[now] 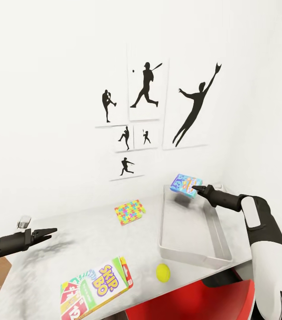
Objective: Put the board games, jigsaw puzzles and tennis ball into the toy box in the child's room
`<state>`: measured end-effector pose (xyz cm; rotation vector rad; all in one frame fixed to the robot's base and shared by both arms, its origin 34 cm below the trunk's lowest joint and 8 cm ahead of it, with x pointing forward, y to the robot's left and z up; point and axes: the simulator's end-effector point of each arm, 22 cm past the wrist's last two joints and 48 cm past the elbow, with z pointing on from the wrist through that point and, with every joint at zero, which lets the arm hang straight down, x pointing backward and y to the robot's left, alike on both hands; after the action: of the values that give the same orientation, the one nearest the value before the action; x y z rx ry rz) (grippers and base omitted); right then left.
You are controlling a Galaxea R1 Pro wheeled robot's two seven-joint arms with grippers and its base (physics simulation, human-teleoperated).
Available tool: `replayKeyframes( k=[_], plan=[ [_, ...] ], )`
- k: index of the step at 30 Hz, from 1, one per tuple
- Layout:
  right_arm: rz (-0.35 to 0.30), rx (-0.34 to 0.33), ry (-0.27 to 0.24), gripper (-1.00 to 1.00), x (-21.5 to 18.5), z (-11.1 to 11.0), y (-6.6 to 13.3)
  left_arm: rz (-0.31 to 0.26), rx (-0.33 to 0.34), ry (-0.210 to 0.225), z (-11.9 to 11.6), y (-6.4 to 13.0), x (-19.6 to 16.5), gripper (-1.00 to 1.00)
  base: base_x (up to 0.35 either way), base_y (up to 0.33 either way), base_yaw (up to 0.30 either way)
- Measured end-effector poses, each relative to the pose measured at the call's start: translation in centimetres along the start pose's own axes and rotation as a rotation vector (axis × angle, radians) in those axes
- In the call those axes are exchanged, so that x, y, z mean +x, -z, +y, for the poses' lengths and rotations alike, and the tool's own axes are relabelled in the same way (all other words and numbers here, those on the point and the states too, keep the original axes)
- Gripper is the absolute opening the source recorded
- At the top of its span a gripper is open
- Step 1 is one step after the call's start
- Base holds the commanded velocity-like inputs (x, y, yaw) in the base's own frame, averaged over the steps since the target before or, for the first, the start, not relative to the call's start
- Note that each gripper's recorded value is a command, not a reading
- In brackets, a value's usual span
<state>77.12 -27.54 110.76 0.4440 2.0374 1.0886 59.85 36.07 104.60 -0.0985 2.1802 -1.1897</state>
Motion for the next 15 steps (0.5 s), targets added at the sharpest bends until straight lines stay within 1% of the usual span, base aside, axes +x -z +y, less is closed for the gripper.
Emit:
replayKeyframes(
  k=[7, 13, 15],
  plan=[
    [0.007, 0.006, 0.006, -1.0, 0.2, 0.0, -0.1, -0.001, -0.001, -0.001, 0.0, 0.0, 0.0, 1.0, 0.0, 0.0, 0.0],
    [0.039, 0.038, 0.033, -1.0, 0.9, -0.3, -0.9, 0.003, -0.003, 0.003, 0.2, -0.1, 0.1, 1.0, 0.0, 0.0, 0.0],
    [0.041, 0.043, 0.042, -1.0, 0.4, 0.2, -1.1, 0.004, -0.003, 0.005, 0.3, -0.2, 0.2, 1.0, 0.0, 0.0, 0.0]
  ],
)
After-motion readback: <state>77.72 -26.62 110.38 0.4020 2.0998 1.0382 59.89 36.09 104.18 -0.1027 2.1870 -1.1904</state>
